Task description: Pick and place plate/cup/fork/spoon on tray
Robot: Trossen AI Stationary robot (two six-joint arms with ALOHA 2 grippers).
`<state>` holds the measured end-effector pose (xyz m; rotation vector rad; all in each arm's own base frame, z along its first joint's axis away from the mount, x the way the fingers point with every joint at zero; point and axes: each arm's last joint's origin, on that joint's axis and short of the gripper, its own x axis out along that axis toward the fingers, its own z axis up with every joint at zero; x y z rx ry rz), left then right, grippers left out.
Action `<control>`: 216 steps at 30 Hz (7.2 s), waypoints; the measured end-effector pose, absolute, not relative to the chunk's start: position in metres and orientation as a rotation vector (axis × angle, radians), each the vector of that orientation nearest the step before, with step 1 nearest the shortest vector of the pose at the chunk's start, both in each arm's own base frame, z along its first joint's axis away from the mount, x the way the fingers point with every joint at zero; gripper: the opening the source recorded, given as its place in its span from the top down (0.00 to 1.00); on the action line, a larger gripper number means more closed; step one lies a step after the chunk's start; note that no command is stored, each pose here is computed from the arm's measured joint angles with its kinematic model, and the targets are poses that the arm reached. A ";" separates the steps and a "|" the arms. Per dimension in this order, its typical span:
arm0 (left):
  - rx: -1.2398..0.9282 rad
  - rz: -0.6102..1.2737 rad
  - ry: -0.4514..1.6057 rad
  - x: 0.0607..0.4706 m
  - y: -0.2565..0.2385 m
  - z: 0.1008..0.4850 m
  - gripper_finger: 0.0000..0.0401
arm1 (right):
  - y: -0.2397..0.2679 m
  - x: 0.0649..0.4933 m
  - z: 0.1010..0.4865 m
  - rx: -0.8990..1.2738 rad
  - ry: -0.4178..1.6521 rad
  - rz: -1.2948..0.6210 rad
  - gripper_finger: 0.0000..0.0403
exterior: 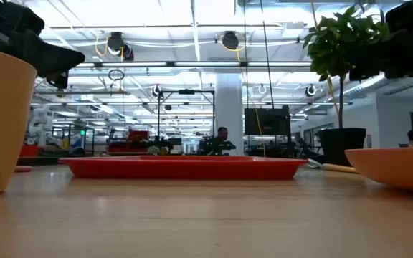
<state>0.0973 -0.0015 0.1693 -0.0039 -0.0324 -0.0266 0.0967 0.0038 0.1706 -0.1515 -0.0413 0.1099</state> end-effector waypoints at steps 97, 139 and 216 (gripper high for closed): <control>0.083 0.170 -0.630 0.078 0.005 0.224 0.94 | 0.004 0.097 0.171 -0.152 -0.041 0.110 1.00; -0.167 -0.001 -0.493 0.102 0.003 0.458 0.94 | 0.003 0.092 0.199 -0.179 -0.337 0.056 1.00; 0.017 -0.308 0.707 0.231 -0.168 0.310 0.82 | 0.048 0.239 0.269 0.125 0.730 0.011 1.00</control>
